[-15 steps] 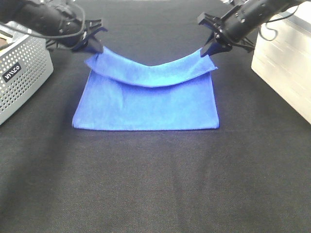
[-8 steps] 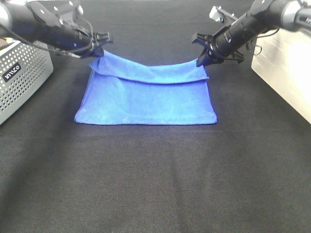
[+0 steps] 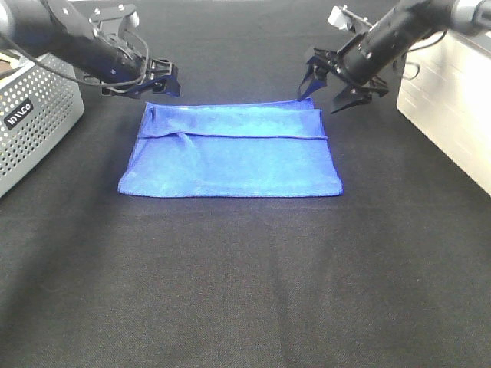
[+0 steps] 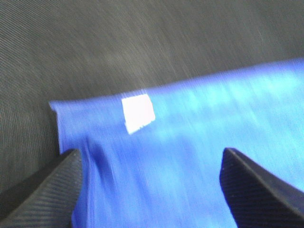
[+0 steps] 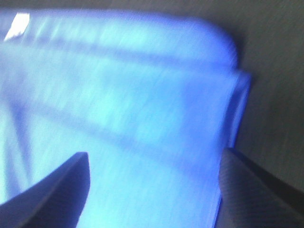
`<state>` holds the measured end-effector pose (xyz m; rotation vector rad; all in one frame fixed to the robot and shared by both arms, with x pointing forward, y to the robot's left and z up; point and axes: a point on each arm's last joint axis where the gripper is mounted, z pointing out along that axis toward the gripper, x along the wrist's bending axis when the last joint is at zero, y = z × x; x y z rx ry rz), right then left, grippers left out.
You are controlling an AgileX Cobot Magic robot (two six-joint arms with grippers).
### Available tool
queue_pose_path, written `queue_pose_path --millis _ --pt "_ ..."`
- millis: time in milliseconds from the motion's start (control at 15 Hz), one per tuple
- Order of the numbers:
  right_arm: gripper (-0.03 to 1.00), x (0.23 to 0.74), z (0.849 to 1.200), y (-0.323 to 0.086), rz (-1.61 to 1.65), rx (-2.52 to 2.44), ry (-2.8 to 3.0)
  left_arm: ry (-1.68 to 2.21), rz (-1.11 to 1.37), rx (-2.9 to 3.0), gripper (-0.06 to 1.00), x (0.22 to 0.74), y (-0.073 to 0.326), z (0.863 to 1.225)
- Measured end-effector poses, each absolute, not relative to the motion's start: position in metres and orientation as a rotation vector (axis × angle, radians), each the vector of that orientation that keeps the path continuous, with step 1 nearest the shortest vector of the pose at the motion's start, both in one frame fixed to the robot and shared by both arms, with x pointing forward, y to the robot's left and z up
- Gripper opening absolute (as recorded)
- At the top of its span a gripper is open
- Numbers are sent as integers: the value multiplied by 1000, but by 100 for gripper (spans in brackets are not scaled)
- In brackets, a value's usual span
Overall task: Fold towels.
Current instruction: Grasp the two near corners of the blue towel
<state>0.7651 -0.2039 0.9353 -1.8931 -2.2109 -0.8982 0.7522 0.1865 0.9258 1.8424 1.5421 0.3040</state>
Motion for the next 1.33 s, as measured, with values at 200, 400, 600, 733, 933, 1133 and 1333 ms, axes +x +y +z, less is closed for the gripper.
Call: queue_pose_path --millis 200,400,600,733,933,1133,1333 --pt "72 755 940 -204 -781 -1859 -2176 1564 197 1920 69 742 185 931" --pt "71 748 938 -206 -692 -1910 -2122 1775 37 1941 68 715 191 924" --pt "70 721 939 -213 -577 -1913 -2083 1889 -6 1930 68 687 199 924" --pt "69 690 935 -225 -532 -1932 -2049 1973 -61 1904 68 676 206 922" --pt "69 672 917 -231 -531 -1978 -2045 2024 -94 1905 68 673 217 915" --pt "69 670 903 -232 -579 -2026 -2037 2050 -132 1901 68 674 215 899" --pt "69 673 902 -228 -659 -2003 -2028 2072 -186 1865 68 675 212 884"
